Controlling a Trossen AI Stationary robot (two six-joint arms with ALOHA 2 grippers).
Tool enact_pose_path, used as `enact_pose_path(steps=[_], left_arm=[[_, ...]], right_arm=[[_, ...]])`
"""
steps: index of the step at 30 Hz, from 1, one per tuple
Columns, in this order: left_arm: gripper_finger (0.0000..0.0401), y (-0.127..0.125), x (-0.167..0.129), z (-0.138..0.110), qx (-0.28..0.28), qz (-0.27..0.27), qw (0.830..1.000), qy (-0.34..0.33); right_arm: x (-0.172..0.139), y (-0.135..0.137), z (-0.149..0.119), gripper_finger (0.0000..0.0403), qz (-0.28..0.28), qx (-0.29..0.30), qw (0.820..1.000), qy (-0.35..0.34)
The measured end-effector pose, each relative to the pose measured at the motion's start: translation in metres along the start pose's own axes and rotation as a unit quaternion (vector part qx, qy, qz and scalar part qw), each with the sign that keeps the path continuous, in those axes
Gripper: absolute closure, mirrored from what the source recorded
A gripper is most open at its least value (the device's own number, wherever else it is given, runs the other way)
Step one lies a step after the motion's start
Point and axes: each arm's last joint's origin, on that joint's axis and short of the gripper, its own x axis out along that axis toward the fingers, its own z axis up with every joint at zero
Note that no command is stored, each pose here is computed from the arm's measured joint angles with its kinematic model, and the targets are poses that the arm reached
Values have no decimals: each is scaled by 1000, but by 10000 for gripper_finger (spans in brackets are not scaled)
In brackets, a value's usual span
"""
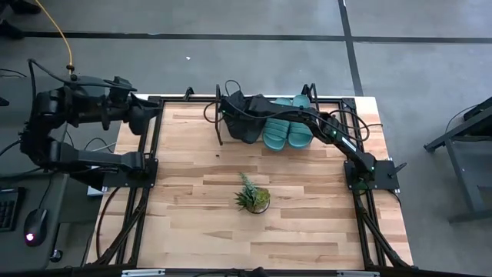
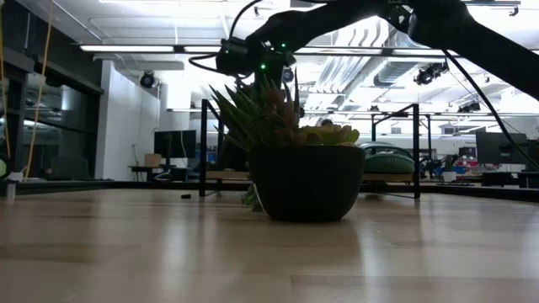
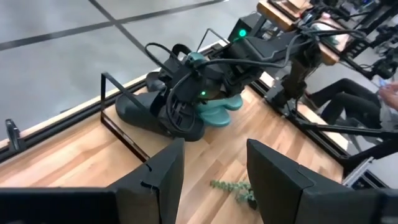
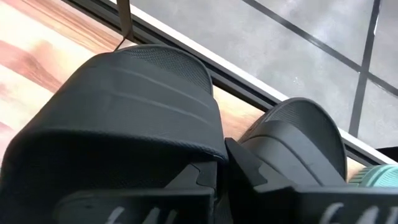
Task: Pick and place slides into the shelf
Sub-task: Put the black slipper on the shelf
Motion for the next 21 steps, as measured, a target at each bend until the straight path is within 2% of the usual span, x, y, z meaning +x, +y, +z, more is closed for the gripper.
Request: enact_pose_path(steps=[21], left_arm=[[245, -6, 10, 7, -14, -14, 1000, -6]], right_arm=[[1, 1, 6, 403, -5, -6, 999, -34]])
